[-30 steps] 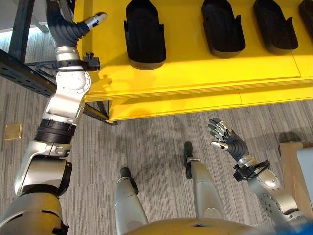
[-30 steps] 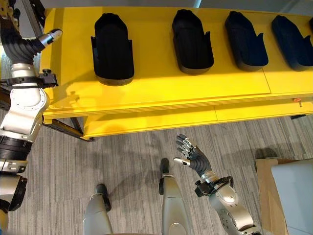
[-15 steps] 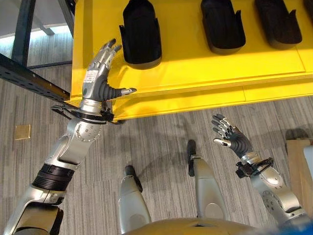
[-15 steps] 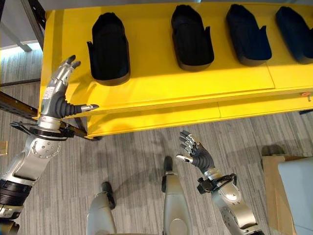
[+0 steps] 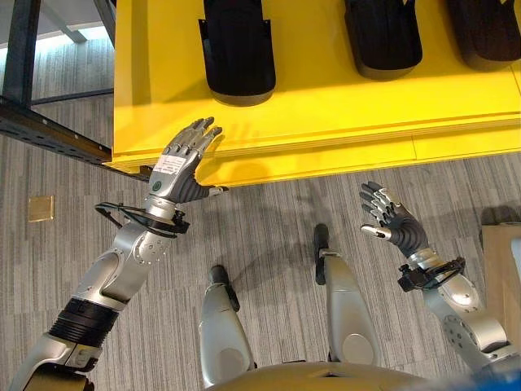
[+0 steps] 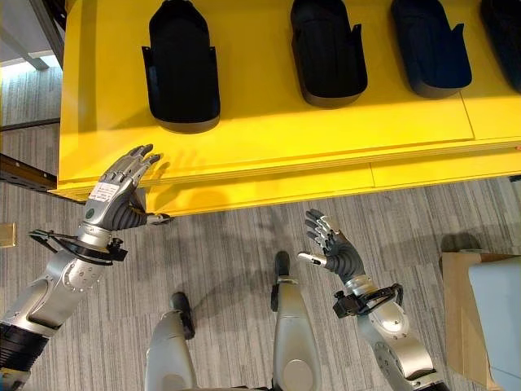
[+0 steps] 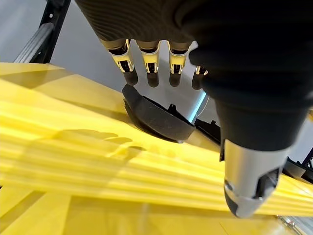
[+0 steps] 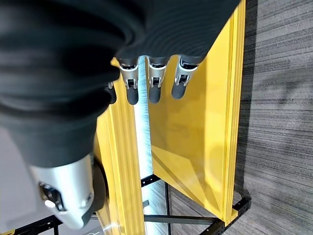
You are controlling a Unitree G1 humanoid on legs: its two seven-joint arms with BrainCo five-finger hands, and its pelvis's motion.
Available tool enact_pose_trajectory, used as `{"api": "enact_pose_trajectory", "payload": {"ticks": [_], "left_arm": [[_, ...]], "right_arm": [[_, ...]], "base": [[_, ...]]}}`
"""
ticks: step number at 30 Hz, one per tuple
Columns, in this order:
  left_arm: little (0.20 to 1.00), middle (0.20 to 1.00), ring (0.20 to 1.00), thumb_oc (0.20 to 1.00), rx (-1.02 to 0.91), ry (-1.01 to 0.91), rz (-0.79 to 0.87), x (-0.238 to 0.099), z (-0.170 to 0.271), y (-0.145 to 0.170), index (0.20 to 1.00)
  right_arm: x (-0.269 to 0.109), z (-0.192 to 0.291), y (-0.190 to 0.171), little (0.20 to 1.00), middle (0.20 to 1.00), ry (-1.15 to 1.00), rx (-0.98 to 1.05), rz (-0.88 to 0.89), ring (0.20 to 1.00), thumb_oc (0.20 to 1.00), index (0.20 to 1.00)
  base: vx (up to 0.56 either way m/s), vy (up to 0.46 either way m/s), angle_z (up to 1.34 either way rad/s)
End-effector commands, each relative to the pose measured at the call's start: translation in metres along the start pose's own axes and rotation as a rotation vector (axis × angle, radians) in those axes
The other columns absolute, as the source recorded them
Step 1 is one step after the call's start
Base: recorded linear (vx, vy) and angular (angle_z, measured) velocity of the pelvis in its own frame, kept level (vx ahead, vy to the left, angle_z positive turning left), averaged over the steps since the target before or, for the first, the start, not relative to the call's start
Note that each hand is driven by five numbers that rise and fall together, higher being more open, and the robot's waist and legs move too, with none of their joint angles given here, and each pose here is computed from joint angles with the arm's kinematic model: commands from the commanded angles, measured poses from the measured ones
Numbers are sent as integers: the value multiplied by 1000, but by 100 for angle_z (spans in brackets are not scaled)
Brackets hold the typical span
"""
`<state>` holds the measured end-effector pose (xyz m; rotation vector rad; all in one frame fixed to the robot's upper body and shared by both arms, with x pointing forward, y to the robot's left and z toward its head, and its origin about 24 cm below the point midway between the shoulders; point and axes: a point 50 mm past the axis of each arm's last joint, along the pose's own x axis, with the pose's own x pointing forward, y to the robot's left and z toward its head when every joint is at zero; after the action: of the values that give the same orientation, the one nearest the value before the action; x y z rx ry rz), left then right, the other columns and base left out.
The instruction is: Move parts from the plastic box to the shelf.
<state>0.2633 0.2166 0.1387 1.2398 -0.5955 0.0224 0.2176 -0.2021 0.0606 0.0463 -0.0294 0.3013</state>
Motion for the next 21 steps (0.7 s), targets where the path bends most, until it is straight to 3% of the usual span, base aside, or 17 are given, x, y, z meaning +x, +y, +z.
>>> {"api": "enact_pose_trajectory", "payload": {"ticks": [1, 21], "left_arm": [[1000, 1000, 1000, 1000, 48, -80, -24, -2, 7, 2, 1000], [1000, 1000, 1000, 1000, 48, -51, -84, 10, 8, -28, 1000]], "right_arm": [[-1, 28, 4, 1000, 1000, -141, -46, 29, 1000, 1000, 1000], [0, 28, 5, 1000, 1000, -150, -37, 9, 1000, 1000, 1000]], "base": [[0, 0, 0], [0, 0, 0]]}}
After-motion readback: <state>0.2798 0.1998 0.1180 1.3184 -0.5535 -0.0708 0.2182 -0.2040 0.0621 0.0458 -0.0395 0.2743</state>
